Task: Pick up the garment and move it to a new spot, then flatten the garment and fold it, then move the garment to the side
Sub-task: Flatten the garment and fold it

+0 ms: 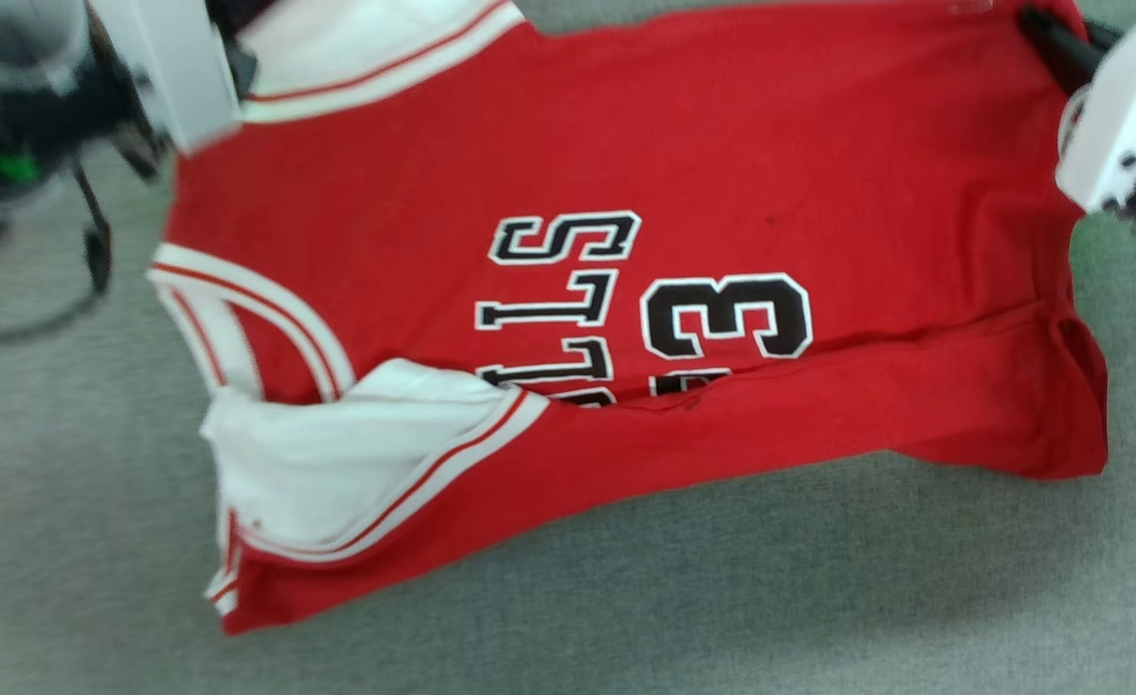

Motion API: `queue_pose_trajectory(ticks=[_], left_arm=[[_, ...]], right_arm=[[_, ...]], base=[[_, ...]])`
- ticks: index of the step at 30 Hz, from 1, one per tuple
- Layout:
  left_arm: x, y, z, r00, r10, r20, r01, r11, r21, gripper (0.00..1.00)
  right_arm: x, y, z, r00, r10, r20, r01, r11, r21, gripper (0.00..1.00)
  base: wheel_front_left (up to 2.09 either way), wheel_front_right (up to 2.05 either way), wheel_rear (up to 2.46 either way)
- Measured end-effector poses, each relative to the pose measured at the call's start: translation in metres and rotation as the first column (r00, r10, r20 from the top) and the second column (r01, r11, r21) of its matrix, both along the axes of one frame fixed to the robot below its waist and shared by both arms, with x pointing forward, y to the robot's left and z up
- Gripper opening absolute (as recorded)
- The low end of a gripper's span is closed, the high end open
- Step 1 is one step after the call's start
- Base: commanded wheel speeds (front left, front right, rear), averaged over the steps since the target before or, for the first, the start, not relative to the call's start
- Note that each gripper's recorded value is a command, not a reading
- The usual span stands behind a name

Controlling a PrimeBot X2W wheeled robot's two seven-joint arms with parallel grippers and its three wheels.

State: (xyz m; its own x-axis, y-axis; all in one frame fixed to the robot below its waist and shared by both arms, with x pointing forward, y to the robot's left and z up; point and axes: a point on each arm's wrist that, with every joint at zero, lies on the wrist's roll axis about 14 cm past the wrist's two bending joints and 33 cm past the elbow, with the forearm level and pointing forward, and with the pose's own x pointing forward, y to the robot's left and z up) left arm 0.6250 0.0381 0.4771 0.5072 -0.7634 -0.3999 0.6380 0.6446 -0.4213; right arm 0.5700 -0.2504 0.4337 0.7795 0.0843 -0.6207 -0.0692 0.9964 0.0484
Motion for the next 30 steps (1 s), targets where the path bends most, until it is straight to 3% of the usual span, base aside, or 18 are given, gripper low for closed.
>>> queue_pose_trajectory(ticks=[11, 22, 30], left_arm=[[-0.105, 0.021, 0.051, 0.995, -0.04, 0.096, 0.051, 0.993, -0.111, 0.0], [-0.176, 0.072, 0.018, 0.989, 0.146, 0.002, -0.143, 0.972, -0.188, 0.0], [-0.207, 0.081, -0.019, 0.967, 0.213, -0.137, -0.238, 0.951, -0.2, 0.0]], right_arm=[[-0.054, 0.003, 0.028, 0.998, 0.054, 0.027, -0.054, 0.999, 0.008, 0.0], [-0.099, 0.014, 0.015, 0.998, 0.059, -0.027, -0.057, 0.996, 0.066, 0.0], [-0.117, 0.013, -0.003, 0.998, 0.01, -0.07, -0.002, 0.994, 0.107, 0.0]], base=[[0.0, 0.0, 0.0], [0.0, 0.0, 0.0], [0.0, 0.0, 0.0]])
